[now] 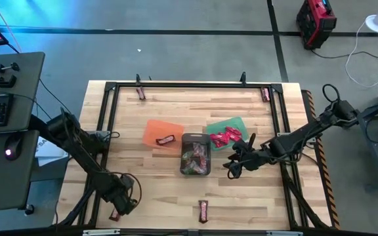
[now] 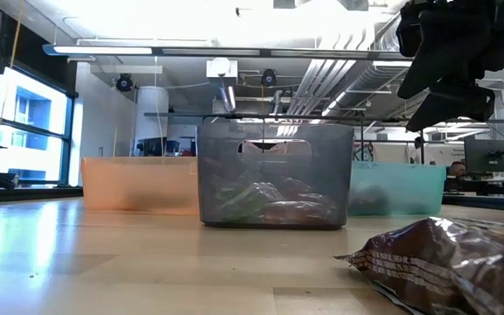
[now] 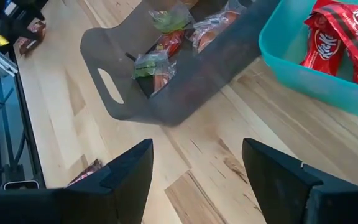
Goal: Sort candy by brand, put in halloween buckets
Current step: Put the brown chocolate bar into the orange bin
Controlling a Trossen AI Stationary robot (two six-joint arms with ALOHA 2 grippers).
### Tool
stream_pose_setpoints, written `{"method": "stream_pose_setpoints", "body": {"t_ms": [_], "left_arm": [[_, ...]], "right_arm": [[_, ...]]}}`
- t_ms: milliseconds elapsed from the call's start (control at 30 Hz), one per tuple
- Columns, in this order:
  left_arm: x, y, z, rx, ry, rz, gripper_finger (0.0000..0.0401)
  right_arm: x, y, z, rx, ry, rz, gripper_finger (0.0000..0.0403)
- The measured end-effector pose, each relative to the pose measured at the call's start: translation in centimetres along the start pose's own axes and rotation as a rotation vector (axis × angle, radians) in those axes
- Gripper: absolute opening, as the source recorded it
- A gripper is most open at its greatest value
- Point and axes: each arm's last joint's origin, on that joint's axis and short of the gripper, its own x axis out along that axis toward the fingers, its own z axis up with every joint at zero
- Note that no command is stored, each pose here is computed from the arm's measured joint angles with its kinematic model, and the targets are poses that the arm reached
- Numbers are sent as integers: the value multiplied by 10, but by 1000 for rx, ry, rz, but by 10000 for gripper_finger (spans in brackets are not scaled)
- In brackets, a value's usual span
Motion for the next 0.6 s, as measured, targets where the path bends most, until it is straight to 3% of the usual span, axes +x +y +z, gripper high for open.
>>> {"method": "stream_pose_setpoints", "body": {"t_ms": [200, 300, 600], "left_arm": [[2, 1, 4, -29, -62, -20, 237], [2, 0, 4, -14, -70, -24, 215], [-6, -1, 2, 31, -77, -81, 17]], "right_arm": [[0, 0, 0, 1, -1, 4, 238], [0, 0, 0, 1, -2, 4, 238], [0, 0, 0, 1, -2, 3, 238]]}}
